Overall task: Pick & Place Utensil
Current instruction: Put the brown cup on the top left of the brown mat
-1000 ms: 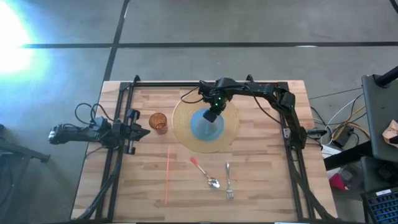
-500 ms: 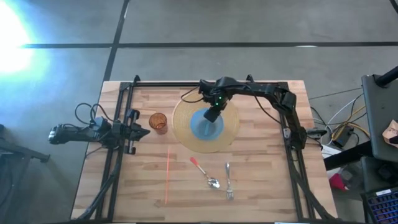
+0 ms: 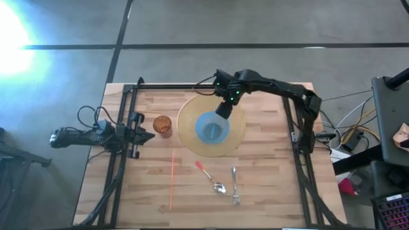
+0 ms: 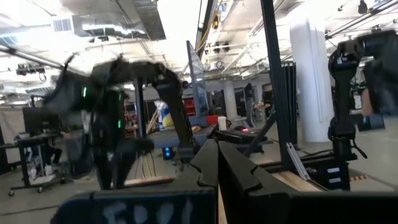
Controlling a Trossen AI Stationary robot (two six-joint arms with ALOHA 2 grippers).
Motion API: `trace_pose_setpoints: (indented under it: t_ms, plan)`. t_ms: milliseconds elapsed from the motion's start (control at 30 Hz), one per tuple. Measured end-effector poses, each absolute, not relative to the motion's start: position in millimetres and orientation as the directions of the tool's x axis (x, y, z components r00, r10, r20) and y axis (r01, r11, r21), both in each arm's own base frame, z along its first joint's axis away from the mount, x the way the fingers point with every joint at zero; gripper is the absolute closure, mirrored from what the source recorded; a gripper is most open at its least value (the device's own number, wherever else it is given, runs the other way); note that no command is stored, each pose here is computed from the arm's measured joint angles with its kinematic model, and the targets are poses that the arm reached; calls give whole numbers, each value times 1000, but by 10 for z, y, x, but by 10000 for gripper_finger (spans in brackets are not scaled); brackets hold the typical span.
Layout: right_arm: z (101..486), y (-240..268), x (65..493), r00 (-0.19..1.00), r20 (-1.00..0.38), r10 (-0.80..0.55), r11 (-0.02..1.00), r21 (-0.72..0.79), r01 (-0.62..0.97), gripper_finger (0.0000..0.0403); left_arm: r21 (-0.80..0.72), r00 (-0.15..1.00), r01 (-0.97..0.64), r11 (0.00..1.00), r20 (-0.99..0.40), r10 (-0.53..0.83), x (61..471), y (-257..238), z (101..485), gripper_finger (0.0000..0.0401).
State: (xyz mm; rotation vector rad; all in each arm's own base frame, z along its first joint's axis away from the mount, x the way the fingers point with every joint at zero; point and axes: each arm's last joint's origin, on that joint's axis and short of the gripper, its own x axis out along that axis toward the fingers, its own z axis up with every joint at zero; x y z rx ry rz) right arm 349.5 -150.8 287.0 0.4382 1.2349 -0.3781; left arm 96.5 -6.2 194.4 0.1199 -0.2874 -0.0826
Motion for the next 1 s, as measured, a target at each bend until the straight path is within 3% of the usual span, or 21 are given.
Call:
trace_pose_setpoints:
  t_ms: [233,533,733,1000]
  plan:
    - [3254,-1284,3272,404,-912,-79,909,100,404,251,30,972,95,995,212,-99,1009,-64,1885,349]
    - [3202,-916,2979,503,-861,-78,940,104,324,267,4,964,89,996,250,-88,1026,-62,1927,265]
    - [3055,-765,2755,584,-808,-85,951,110,291,273,-10,946,72,997,317,-66,1014,-54,1995,254]
    - [3068,-690,2491,748,-650,-133,951,129,281,272,-31,975,-49,998,217,55,1056,-21,2165,254]
